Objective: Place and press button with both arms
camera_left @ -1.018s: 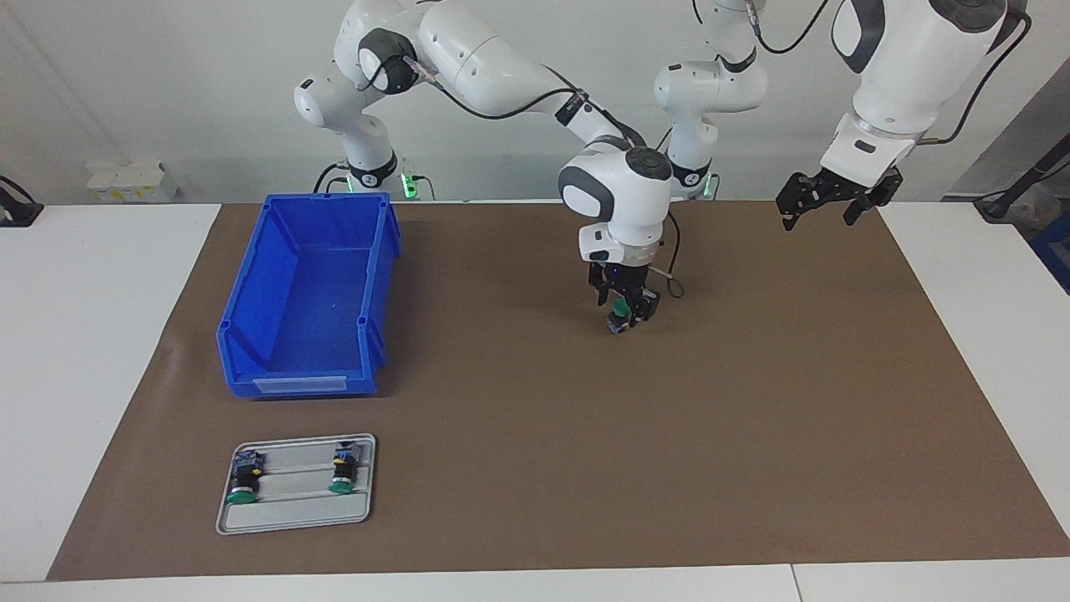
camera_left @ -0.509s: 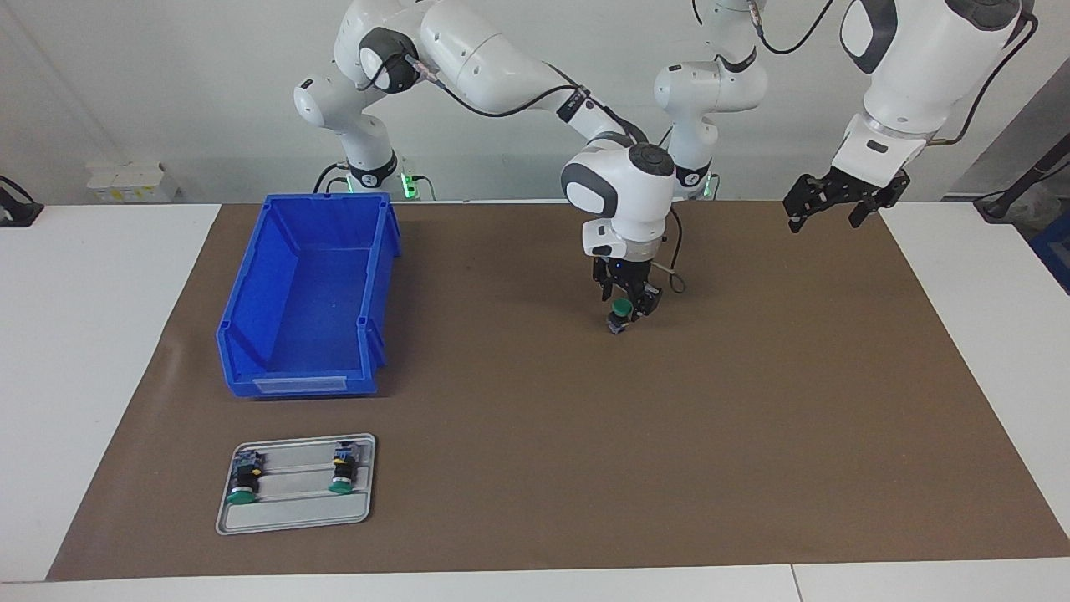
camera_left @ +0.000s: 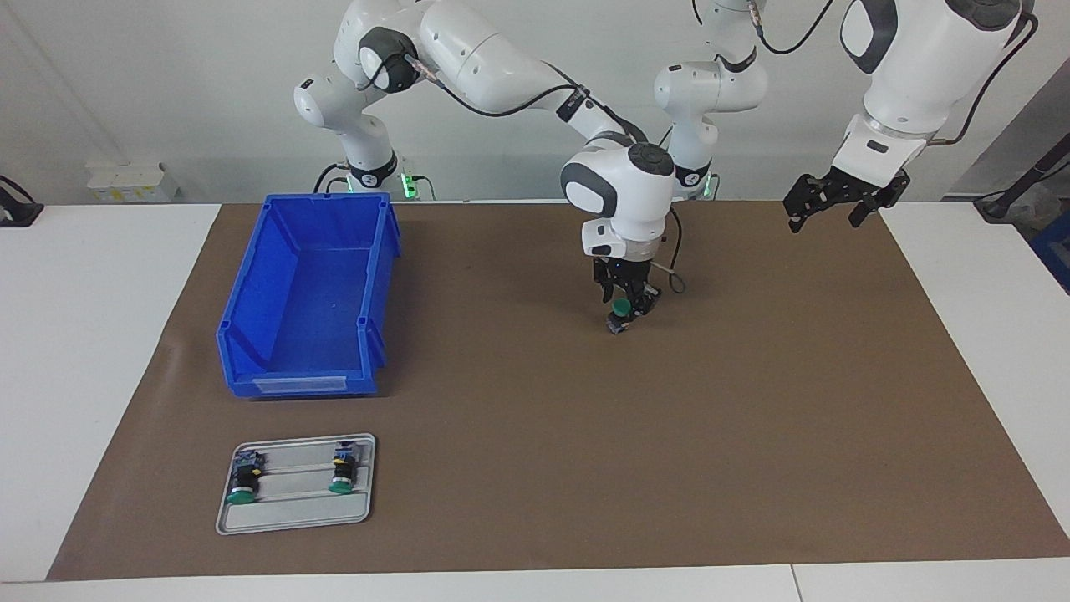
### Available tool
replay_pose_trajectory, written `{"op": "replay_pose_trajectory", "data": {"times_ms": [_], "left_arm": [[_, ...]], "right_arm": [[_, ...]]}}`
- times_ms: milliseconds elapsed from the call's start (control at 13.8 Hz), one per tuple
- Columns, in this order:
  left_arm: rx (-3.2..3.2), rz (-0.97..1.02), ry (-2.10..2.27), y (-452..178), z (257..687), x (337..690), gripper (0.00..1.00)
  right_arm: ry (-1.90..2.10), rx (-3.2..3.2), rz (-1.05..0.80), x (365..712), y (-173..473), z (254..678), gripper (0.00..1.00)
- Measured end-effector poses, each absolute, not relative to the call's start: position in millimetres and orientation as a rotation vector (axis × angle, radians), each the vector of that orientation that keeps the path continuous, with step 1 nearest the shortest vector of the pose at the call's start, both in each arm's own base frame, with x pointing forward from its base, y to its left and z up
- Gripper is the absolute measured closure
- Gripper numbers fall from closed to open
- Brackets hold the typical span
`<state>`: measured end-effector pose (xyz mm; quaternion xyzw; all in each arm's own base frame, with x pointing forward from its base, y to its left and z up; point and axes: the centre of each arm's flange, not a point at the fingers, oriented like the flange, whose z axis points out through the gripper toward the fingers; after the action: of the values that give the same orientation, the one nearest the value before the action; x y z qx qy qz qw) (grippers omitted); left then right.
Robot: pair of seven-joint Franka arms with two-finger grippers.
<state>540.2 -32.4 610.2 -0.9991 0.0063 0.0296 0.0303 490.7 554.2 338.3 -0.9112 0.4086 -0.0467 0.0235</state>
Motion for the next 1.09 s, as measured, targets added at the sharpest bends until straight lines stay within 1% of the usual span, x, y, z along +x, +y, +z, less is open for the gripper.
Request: {"op": "replay_pose_trajectory", "data": {"times_ms": [73,145,218,291,509,727,945,1090], "left_arm": [[-3.08,0.091,0.017,-32,610,540,0.0],[-3.08,0.091,0.016,-31,610,540,0.0],[-3.08,0.09,0.016,-31,611,540,0.0],[-3.08,0.09,0.016,-31,611,540,0.0],[-3.08,0.091,0.016,-31,611,540,0.0],[-3.08,0.091,0.016,-31,611,540,0.0],[-3.08,0.091,0.016,-31,610,540,0.0],[-3.08,0.091,0.016,-31,610,540,0.0]], "right_arm": [[1.265,-2.821,-0.145,491,554,338,0.39],[1.264,-2.82,-0.145,491,554,339,0.47],[1.264,-2.819,-0.146,491,554,339,0.59],[1.265,-2.818,-0.147,491,554,340,0.61],[1.265,-2.804,-0.155,493,552,350,0.61],[1.284,-2.78,-0.172,502,536,388,0.61],[1.237,-2.809,-0.184,512,497,430,0.61],[1.162,-2.863,-0.185,513,461,447,0.61]]}}
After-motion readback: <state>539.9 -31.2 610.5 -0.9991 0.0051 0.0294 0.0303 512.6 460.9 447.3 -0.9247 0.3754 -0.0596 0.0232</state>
